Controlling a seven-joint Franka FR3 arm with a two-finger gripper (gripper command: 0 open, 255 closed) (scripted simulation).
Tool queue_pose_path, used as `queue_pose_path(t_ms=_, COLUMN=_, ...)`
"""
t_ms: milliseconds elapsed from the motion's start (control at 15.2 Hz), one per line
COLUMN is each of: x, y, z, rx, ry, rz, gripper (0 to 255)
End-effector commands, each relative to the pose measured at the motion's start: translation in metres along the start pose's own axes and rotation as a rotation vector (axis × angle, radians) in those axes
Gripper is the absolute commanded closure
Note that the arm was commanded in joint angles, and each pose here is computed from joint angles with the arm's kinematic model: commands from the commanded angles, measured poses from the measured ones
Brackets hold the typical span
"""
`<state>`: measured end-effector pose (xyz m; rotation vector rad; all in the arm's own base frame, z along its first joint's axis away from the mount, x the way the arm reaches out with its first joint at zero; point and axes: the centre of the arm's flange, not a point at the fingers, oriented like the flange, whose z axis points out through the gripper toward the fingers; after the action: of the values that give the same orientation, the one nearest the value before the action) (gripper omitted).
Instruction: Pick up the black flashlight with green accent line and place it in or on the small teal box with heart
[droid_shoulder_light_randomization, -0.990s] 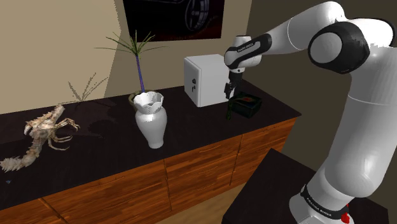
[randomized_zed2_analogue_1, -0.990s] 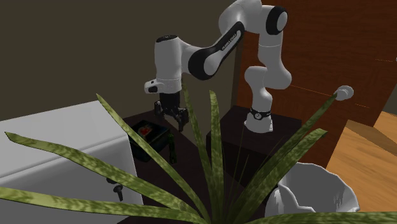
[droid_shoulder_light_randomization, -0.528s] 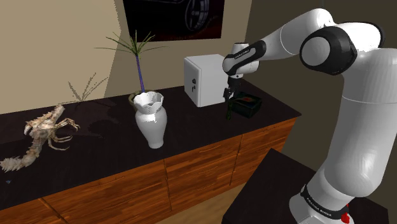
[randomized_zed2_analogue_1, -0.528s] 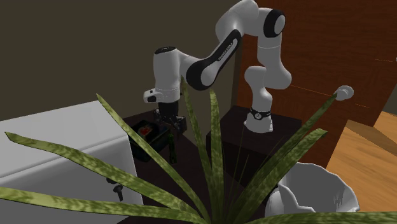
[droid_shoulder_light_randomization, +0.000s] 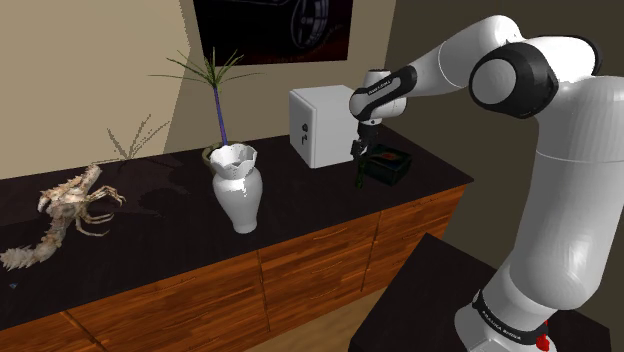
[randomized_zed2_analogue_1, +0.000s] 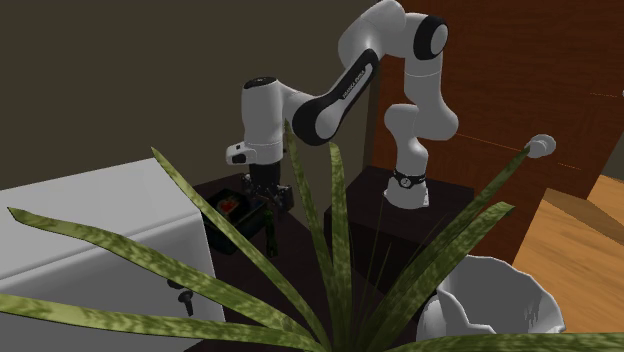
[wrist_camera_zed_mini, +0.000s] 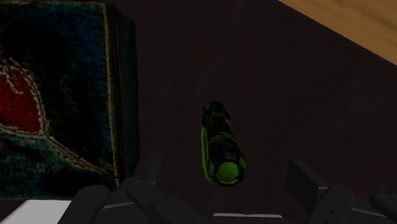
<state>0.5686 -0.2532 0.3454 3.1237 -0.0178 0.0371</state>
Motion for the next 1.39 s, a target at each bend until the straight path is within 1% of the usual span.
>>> queue_pose_path(t_ms=0, x=0.000, y=0.000, z=0.000, rx=0.000, ry=0.000, rz=0.000, gripper=255)
queue_pose_path(t_ms=594, x=0.000, y=0.000, z=0.000, rx=0.000, ry=0.000, rz=0.000, gripper=255)
queue_pose_path(t_ms=1320, x=0.001, y=0.001, z=-0.058, rx=0.000, ry=0.000, rz=0.000, gripper=255)
